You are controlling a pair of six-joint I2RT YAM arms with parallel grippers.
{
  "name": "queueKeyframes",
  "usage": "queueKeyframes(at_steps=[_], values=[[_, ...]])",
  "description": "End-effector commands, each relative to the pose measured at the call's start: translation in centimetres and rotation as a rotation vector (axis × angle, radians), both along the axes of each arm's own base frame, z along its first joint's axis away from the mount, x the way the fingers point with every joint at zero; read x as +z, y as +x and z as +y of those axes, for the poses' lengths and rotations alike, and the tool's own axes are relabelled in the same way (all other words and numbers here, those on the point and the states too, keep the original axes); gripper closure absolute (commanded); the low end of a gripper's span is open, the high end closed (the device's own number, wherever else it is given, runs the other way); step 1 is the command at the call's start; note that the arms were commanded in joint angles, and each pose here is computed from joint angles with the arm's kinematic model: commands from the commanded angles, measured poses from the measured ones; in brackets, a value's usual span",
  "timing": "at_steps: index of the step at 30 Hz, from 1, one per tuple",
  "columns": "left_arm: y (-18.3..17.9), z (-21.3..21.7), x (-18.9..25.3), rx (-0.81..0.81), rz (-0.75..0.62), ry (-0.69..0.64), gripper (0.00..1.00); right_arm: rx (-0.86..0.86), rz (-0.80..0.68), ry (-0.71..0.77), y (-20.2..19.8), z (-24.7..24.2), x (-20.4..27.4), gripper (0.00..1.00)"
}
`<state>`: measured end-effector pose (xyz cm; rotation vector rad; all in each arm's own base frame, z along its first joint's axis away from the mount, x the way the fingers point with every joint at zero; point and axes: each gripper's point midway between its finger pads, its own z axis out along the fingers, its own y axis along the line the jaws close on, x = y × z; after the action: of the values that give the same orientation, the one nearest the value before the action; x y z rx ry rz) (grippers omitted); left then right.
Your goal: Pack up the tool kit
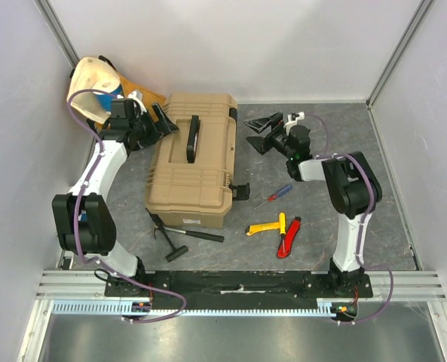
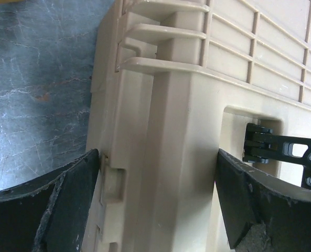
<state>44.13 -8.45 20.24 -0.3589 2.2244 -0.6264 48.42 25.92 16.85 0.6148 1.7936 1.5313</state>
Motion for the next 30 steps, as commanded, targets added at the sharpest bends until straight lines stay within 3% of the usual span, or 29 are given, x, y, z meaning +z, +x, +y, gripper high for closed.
queueKeyframes(at_steps=[1,8,18,30], values=[[0.6,-1.9,1.6,-0.068,-0.034,-0.089,0.10,-0.005,-0.148,0.318,1.6,0.2,6.5,0.02],[0.3,-1.5,1.4,-0.079,-0.026,-0.053,0.10,0.025,-0.099,0.465,4.1,2.3,4.2,0.02],[-0.1,-1.6,-0.3,-0.083,0.015,-0.057,0.12,0.035,-0.017,0.396,3.2,3.9,-0.4,0.02],[-0.2,-2.6,-0.4,-0.123,0.022,-0.100,0.13,0.132,-0.072,0.477,0.6,6.4,1.8,0.02]])
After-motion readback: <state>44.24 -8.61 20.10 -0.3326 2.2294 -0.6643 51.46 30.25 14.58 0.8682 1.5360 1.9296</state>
